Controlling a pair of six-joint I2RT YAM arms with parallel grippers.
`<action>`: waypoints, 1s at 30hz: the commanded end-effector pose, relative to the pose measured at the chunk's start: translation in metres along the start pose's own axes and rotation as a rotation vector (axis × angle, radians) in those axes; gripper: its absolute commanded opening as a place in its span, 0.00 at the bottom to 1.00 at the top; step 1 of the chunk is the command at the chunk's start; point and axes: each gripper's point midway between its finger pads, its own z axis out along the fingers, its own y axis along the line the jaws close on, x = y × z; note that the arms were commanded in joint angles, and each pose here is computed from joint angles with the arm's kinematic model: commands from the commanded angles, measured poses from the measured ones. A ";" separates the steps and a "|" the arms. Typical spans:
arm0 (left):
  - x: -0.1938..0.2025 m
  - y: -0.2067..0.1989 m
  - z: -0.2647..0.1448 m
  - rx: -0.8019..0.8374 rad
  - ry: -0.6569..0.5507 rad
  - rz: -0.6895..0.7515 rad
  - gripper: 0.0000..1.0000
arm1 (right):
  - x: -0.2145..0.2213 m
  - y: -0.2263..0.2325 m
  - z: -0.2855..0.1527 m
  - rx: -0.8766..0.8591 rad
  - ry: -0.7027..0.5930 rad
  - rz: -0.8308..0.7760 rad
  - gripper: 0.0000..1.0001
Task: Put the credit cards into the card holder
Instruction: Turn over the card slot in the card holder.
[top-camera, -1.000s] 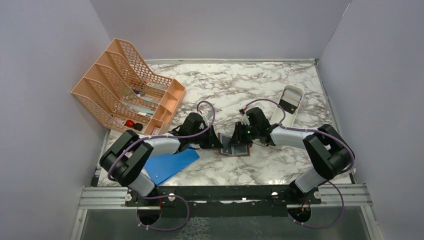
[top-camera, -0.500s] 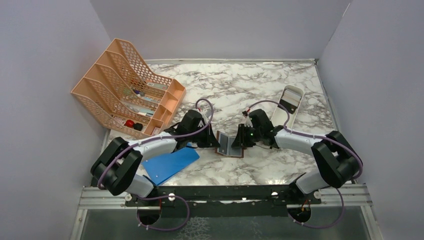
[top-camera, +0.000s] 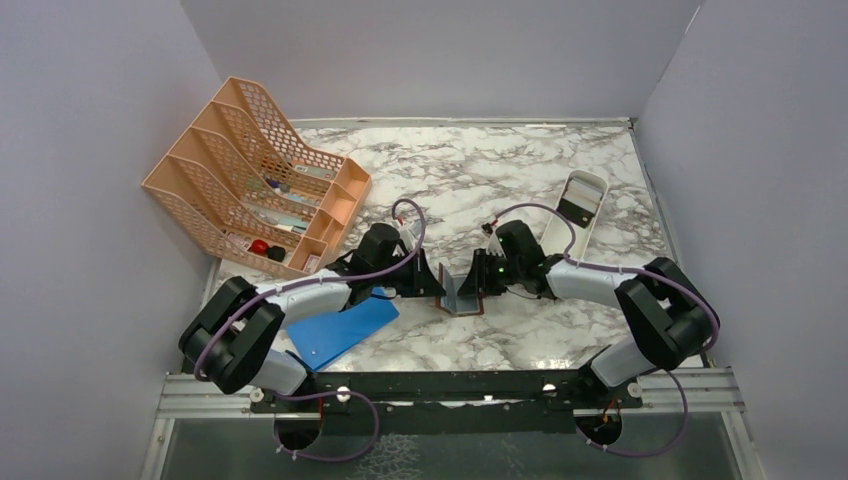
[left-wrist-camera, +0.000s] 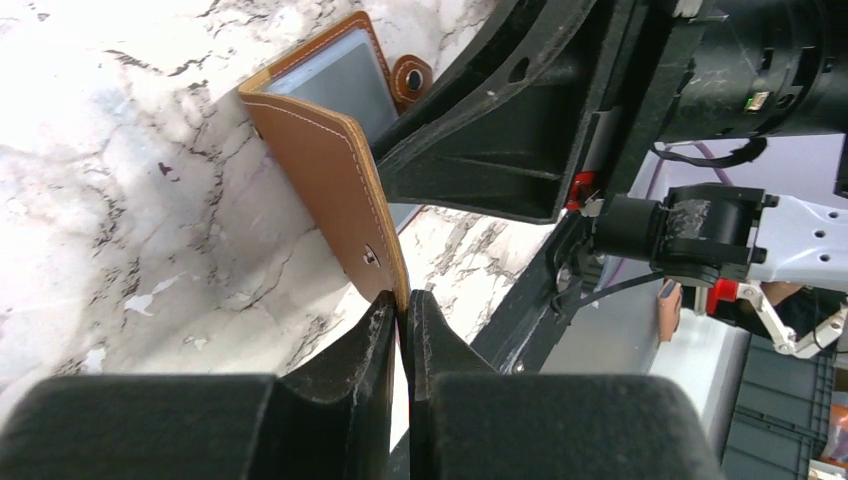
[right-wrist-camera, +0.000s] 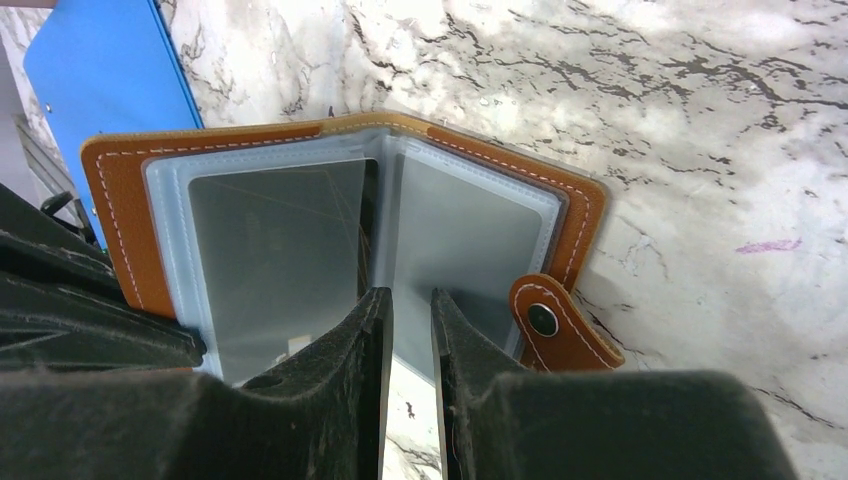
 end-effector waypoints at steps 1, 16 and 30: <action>-0.007 -0.028 0.000 0.136 -0.007 0.037 0.11 | 0.018 -0.013 0.006 0.035 0.047 0.014 0.26; -0.007 0.008 0.008 -0.036 -0.008 0.034 0.04 | 0.004 -0.011 -0.006 0.094 0.016 -0.014 0.30; -0.019 0.010 -0.002 -0.100 -0.025 0.065 0.04 | -0.089 0.006 -0.072 0.313 -0.223 -0.253 0.54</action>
